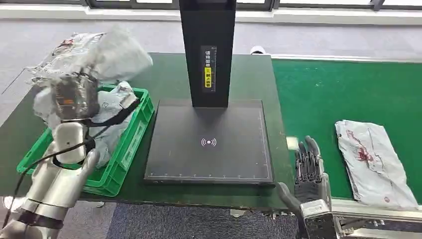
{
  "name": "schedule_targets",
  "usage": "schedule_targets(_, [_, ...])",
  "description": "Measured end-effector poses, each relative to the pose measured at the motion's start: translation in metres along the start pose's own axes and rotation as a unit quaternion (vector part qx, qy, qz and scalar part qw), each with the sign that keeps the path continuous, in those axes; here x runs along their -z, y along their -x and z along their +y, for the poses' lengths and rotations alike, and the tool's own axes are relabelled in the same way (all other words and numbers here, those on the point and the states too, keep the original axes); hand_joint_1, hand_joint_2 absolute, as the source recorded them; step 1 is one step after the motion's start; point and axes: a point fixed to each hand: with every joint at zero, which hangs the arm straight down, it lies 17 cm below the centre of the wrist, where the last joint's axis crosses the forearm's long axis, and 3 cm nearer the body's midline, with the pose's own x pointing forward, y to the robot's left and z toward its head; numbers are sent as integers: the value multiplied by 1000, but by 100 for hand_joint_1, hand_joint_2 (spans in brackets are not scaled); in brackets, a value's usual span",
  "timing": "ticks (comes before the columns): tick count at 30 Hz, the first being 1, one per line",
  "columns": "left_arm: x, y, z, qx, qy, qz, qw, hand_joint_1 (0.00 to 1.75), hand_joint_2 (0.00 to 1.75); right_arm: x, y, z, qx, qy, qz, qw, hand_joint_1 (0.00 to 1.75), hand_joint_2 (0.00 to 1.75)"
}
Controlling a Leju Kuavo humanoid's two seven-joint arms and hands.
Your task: Moved the parcel from conveyor to table for the left to box.
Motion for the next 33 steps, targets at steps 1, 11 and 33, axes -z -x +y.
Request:
schedule_targets(1, [-9, -3, -27, 9, 33, -7, 999, 175, 175, 0, 1, 0, 2, -2, 1, 1000, 0, 175])
schedule_targets(11, [-108, 10, -201, 62, 302, 11, 951, 175, 175, 10, -2, 4, 4, -24, -8, 1000, 0, 175])
schedule_targets(33, [-122, 112, -189, 36, 264, 194, 944, 0, 0, 3, 2, 6, -4, -27, 1, 1000, 0, 175])
